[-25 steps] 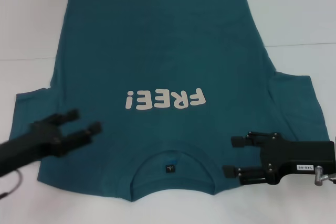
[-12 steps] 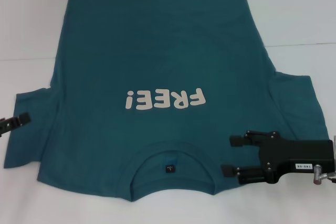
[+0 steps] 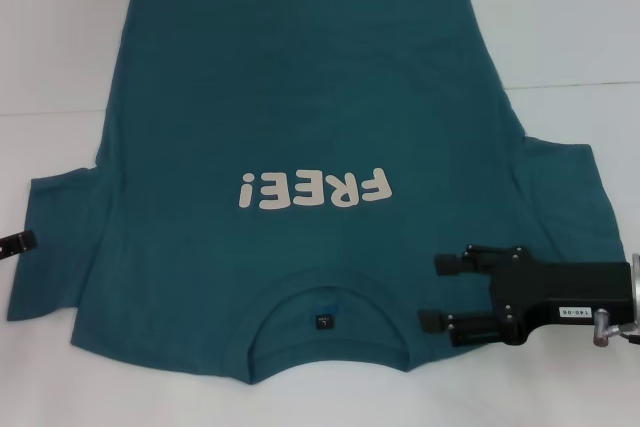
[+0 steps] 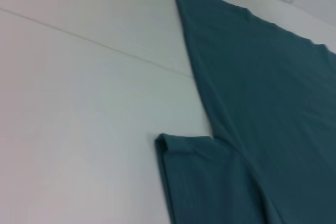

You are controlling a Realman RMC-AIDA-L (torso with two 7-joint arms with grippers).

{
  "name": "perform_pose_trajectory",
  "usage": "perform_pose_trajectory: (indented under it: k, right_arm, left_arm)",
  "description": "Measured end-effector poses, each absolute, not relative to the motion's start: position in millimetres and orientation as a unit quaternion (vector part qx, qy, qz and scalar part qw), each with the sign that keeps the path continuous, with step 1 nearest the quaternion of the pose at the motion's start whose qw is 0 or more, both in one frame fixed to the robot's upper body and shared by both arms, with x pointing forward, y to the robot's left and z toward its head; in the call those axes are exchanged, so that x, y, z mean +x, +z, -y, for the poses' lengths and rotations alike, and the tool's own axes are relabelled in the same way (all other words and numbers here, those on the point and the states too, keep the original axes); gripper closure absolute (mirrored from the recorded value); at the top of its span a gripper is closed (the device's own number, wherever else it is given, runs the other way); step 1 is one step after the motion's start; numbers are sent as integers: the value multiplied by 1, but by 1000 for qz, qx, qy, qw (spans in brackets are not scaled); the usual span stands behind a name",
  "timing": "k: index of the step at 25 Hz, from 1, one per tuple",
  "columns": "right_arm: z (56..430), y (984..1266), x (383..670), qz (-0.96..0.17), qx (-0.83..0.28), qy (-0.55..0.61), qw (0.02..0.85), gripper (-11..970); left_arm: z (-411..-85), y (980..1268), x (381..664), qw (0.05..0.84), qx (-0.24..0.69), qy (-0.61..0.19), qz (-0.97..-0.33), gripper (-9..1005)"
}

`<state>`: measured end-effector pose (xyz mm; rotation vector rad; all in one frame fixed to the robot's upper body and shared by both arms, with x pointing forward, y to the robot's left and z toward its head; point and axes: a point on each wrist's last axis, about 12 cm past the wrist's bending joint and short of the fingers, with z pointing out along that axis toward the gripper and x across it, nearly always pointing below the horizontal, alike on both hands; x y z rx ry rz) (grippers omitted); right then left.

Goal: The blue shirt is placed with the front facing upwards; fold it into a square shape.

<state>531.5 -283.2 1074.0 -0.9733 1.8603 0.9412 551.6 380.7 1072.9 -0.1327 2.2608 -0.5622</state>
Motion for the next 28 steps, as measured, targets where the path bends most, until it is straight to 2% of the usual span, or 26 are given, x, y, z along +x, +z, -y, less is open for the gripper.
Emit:
perform_pose_trajectory:
  k: [16,28]
  right_arm:
    - [280,1077,537,-734,-394,372,409,45]
    - [280,1078,536,-733,-394,373,410,45]
  left_arm:
    - [-362,1062,568,371,-15,-210,-904,112]
    - [-365,1057,571,379,-20,-167,-910,112]
